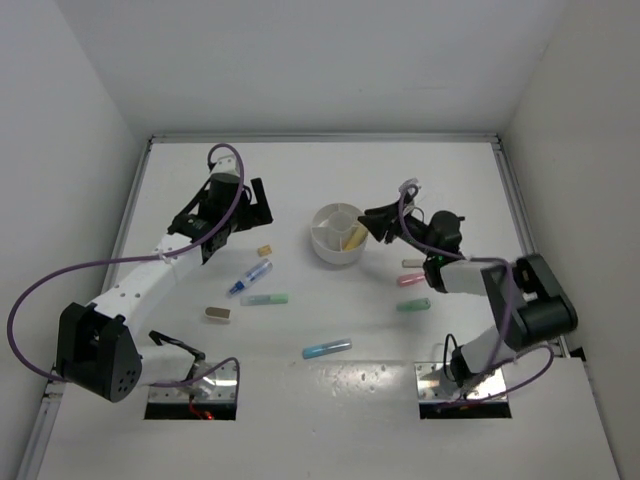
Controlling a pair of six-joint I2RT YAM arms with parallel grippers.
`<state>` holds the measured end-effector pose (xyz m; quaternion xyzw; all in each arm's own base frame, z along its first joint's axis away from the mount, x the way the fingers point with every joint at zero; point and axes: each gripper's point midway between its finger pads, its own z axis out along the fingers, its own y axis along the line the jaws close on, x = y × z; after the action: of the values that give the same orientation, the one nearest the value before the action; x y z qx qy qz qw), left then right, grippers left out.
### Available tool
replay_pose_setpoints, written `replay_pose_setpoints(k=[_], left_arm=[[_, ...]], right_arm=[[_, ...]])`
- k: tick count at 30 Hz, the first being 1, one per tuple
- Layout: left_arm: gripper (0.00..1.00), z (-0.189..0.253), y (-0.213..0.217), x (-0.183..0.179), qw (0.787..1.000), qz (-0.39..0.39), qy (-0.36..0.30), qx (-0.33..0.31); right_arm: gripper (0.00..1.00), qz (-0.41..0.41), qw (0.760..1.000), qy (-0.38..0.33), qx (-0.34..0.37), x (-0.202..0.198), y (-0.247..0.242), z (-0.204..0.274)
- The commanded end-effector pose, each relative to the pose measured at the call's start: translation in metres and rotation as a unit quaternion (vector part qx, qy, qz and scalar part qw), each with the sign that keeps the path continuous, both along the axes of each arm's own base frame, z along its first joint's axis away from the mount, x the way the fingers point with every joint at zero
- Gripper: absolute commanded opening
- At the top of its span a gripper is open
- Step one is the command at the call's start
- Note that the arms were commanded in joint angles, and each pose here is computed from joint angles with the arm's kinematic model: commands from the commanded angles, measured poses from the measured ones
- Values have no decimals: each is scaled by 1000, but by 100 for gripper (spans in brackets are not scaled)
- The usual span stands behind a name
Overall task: Sort the stationery into containers
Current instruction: Pick up the stationery from the corner of the board.
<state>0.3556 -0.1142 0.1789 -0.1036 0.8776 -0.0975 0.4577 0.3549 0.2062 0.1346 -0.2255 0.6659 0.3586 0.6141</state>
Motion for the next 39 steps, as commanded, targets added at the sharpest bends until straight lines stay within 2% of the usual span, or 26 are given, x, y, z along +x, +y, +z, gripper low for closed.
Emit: replay_pose_setpoints(k=[1,2,3,4,5,6,7,8,9,10,11,12,13,15,16,17,18,22,28,34,35,39], left_arm=[[97,20,-1,8,1000,0,-27,-10],[95,20,-1,8,1000,0,-27,-10],[83,19,-4,7,1000,-9,-25,-16],[66,19,-4,7,1000,-12,-25,-11],[42,19,-6,6,999,-17,-24,-15],[4,19,-6,6,999,-17,-24,-15],[0,19,-6,6,999,-17,-24,-15],[0,15,-6,5,1000,-14,-19,-18],[0,15,-8,4,999,-18,-18,-21],[0,15,-8,4,999,-16,-18,-25],[5,15,-8,4,999,-16,-18,-25],[5,11,-8,3,999,-13,-13,-28],[33,11,-8,3,999,-13,-13,-28],[68,12,-8,3,999,-10,-12,-32],[81,12,-8,3,999,-10,-12,-32],[83,12,-6,3,999,-5,-14,-29],[84,8,-6,2,1000,-5,-9,-27],[86,15,7,3,999,20,-26,-10],[86,15,12,5,999,30,-27,-7],[86,20,15,7,999,35,-34,0],[86,24,17,6,998,39,-40,1],[86,22,18,5,999,39,-35,3]], right_arm=[[29,33,989,-140,-37,-8,2,88],[16,48,988,-134,-55,-12,6,90],[7,54,984,-155,-69,-7,8,117],[0,75,990,-42,-110,-14,7,76],[0,103,985,-44,-133,-12,15,97],[0,145,974,-39,-170,-19,21,86],[0,193,962,55,-185,-45,19,58],[0,229,952,76,-187,-46,28,60],[11,288,922,126,-225,-79,27,35],[22,316,907,141,-240,-89,30,30],[40,362,885,128,-264,-97,42,22],[51,375,869,163,-278,-110,43,12],[62,391,849,172,-310,-122,38,-1],[76,419,821,166,-350,-145,43,-18],[78,414,811,162,-381,-147,41,-30],[78,418,802,159,-396,-155,40,-39],[82,419,791,158,-416,-160,39,-46],[84,471,743,114,-461,-197,51,-61],[85,503,697,70,-506,-232,70,-95],[87,503,681,77,-527,-245,94,-111],[85,507,675,71,-531,-250,95,-111],[75,485,682,55,-545,-247,102,-114]])
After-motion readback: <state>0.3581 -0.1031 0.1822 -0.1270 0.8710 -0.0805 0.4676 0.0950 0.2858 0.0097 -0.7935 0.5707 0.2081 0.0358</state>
